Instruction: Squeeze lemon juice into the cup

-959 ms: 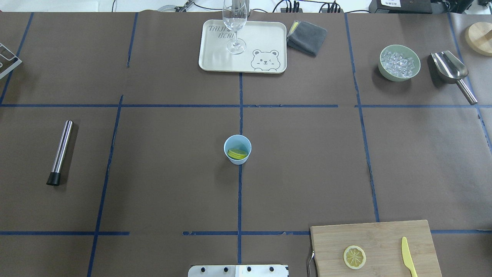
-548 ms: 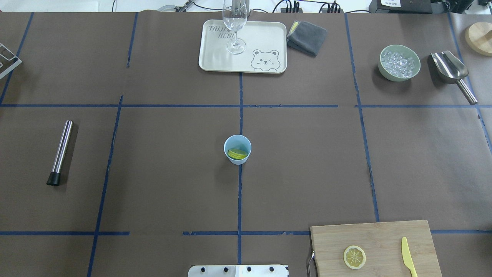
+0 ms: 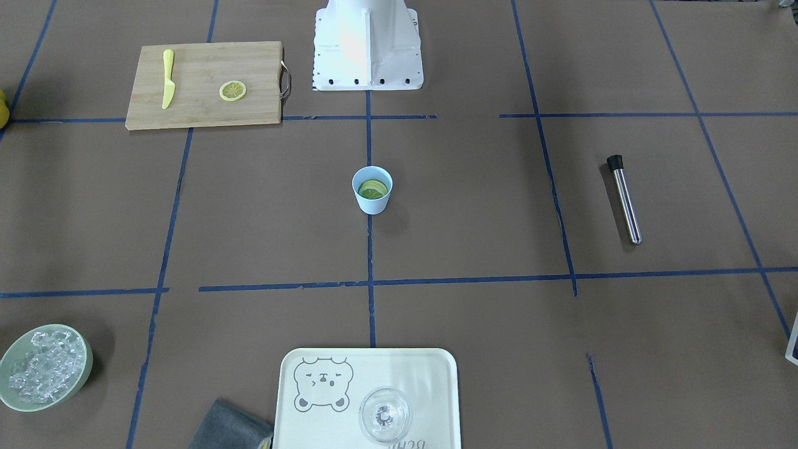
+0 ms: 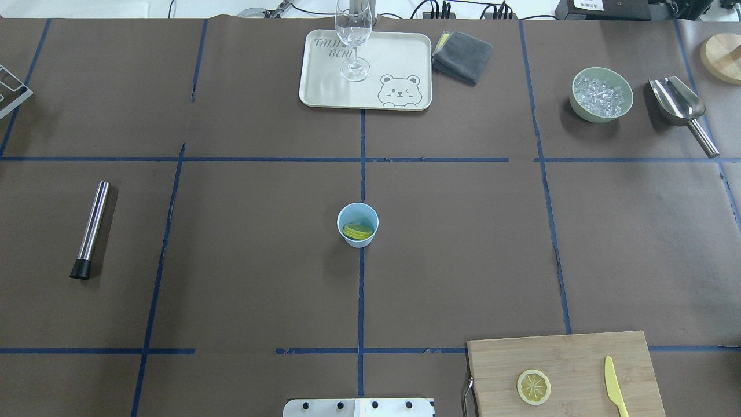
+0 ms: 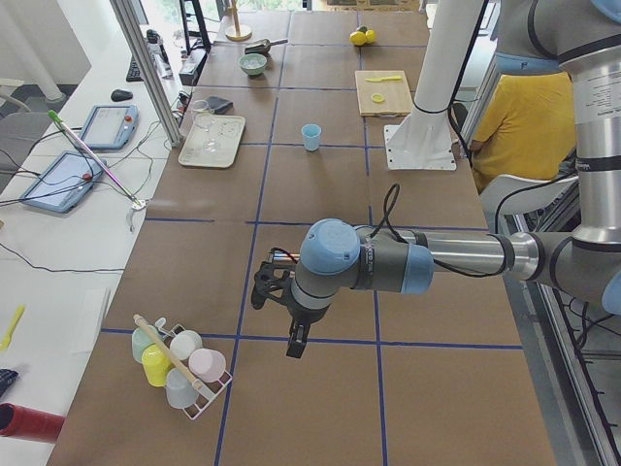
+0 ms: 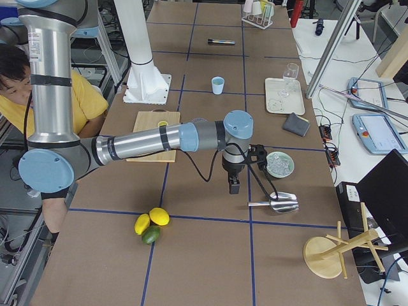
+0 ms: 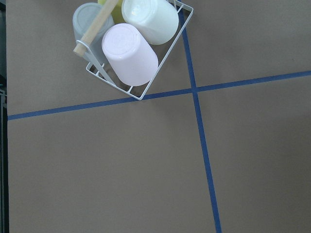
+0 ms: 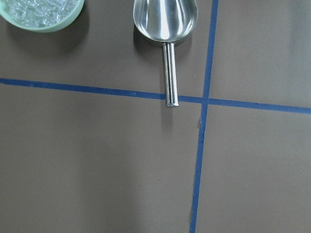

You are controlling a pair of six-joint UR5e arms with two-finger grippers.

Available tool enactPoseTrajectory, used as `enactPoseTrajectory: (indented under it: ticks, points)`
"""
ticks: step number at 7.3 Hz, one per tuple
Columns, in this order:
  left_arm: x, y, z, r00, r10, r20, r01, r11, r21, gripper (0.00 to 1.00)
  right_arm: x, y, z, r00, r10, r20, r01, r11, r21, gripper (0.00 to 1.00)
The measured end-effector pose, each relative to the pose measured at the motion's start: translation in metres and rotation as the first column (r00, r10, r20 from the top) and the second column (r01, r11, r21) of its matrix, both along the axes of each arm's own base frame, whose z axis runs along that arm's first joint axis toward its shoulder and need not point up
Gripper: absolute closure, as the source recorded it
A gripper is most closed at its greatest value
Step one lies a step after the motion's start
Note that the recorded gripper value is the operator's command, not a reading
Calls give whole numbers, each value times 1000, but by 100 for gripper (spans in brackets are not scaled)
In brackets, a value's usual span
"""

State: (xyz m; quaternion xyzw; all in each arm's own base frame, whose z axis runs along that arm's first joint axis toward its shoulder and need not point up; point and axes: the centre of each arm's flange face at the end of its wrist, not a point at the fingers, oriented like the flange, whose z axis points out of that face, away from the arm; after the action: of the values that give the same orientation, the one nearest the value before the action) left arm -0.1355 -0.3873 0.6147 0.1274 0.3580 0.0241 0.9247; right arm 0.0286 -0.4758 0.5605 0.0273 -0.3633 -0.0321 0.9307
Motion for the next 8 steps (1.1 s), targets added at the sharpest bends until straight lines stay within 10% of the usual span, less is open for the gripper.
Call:
enactPoseTrajectory:
  ticks: [3,8]
  points:
    - [5,-7,39,999,7,-48,-3,997,73,0,-1,1,17,1000,0,8,1,999,-37,0]
    - [48,-31,13,995,17,-96,-18,1000,-11,0,-21,-6,29,999,-41,6,41,998,-53,0]
